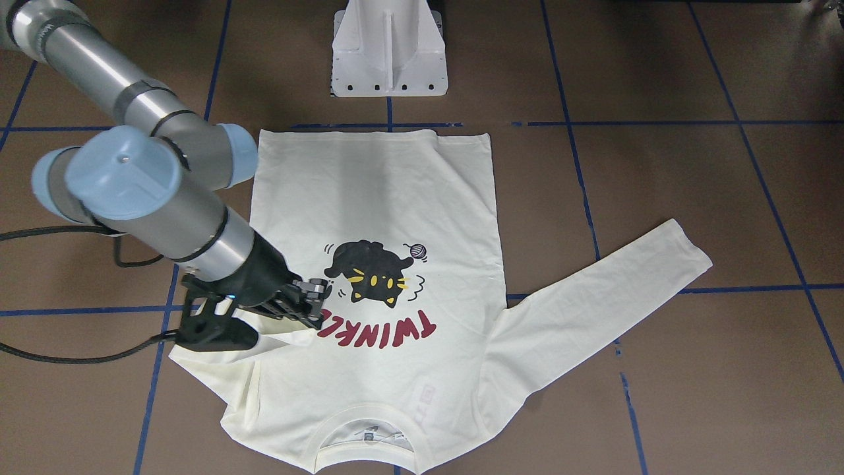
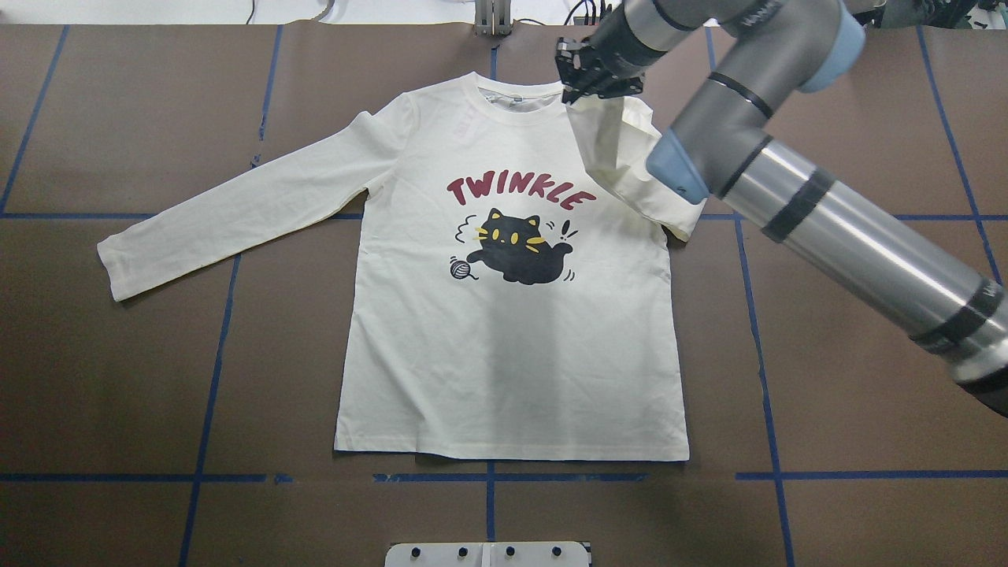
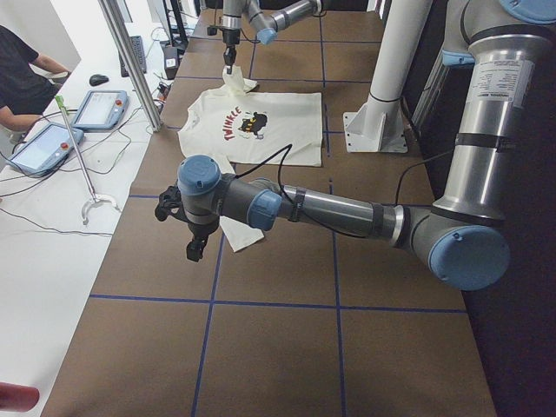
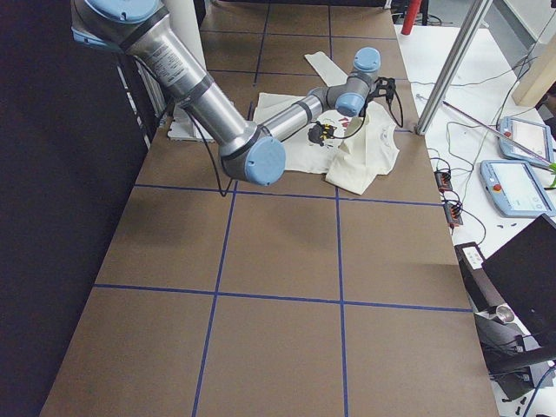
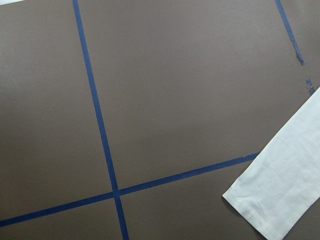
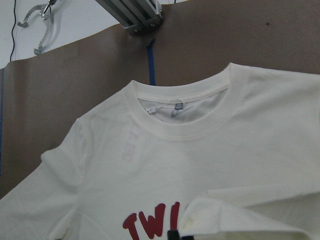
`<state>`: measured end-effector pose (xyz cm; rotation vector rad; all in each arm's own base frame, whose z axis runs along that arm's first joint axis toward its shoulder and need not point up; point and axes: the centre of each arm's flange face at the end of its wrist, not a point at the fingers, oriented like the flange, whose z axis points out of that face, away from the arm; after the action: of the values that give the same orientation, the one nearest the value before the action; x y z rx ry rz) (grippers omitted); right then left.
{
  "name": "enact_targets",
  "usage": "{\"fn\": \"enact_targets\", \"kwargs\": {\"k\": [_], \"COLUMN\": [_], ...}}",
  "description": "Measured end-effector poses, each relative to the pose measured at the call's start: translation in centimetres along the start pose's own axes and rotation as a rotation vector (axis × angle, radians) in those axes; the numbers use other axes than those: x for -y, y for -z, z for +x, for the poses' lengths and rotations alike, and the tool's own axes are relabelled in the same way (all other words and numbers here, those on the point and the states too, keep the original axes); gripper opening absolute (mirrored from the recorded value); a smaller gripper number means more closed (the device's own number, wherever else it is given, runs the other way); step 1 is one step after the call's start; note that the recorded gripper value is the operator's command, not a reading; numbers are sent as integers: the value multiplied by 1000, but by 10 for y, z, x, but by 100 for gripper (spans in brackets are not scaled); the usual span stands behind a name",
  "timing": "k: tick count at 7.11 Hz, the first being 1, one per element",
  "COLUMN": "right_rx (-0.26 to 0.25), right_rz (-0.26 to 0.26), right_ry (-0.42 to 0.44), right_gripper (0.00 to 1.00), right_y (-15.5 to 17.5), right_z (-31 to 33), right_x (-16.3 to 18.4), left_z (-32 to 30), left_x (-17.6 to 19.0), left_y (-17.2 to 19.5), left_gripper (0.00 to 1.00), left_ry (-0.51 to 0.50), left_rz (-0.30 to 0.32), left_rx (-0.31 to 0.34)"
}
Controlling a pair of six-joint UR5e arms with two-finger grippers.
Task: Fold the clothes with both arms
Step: 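Carry the sleeve cuff with the right gripper across the shirt front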
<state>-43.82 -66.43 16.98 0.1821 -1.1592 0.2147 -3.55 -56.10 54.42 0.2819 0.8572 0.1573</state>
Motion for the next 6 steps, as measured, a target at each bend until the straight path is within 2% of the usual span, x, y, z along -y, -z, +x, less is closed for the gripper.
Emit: {"fn": "enact_targets", "kwargs": {"k": [1, 3, 5, 6], "right_rx": [13, 110, 168, 202], "right_rz": [51, 115, 128, 129], "right_ry": [35, 122, 155, 168], "right_gripper": [0, 0, 0, 0], "right_y": [-14, -46, -74, -81], "right_z": [-57, -125, -147, -145], "right_x": [-12, -79, -140, -156], "left_z": [-1, -3, -3, -3], "left_x": [0, -1, -1, -1], "left_y": [-1, -2, -3, -3], "left_gripper": [100, 100, 100, 100], "left_ry": [2, 3, 5, 5], "left_rz": [-2, -3, -4, -5], "left_rx": [0, 0, 0, 0]}}
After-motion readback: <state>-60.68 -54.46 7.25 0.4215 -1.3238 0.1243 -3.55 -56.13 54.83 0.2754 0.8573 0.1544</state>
